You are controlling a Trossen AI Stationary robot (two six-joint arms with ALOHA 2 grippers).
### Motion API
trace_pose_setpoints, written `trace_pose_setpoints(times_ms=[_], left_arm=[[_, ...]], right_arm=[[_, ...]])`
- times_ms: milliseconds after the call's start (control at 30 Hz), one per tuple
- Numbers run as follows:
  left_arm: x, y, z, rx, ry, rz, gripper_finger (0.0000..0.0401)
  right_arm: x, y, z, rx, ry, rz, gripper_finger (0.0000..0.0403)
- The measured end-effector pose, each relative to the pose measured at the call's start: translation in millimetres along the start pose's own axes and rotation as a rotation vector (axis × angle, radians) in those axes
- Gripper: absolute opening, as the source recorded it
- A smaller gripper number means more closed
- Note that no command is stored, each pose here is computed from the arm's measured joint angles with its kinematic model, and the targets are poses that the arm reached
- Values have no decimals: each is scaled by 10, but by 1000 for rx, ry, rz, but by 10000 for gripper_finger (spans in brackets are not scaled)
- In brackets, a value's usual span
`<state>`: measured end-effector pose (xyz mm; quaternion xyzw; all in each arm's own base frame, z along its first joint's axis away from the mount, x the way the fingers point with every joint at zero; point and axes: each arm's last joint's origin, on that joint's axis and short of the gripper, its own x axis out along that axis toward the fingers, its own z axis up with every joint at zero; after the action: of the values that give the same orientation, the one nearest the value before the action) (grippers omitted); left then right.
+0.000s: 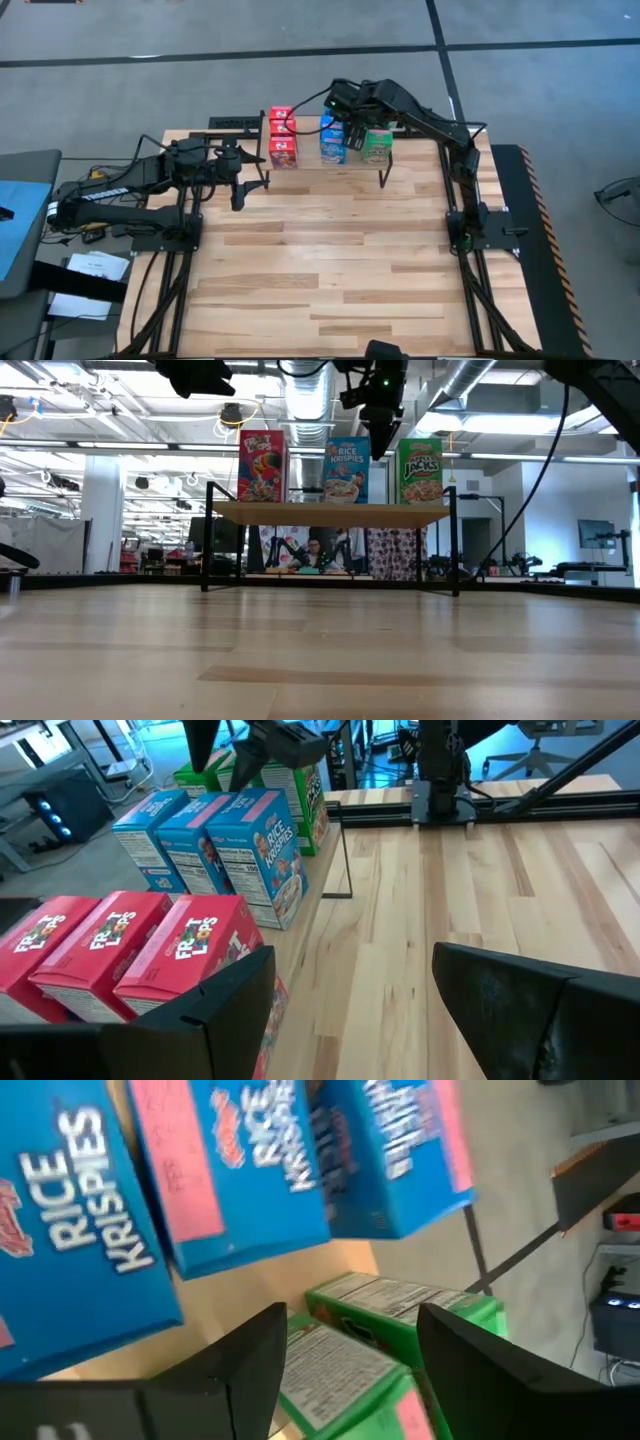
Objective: Stack cereal on shelf
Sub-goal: Adjust the blue cereal boxes on the shelf
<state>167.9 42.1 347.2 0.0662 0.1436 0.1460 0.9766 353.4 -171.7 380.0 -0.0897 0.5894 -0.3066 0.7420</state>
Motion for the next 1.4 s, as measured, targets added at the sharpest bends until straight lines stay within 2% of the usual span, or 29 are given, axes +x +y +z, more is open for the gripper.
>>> trace_pose_setpoints(times_ms=[167, 433, 967, 1400], left_arm=[[-1, 0, 0, 21, 0, 0, 261], [-1, 1, 1, 21, -1, 1, 261], [-1, 1, 1, 21, -1, 1, 261], [-1, 1, 1, 21, -1, 1, 261]], right_arm=[[-69, -28, -18, 9, -17, -22, 250], [-184, 83, -30, -26, -29, -6, 250], [-277, 275, -12, -63, -41, 18, 250], [-279, 275, 12, -52, -65, 18, 250]])
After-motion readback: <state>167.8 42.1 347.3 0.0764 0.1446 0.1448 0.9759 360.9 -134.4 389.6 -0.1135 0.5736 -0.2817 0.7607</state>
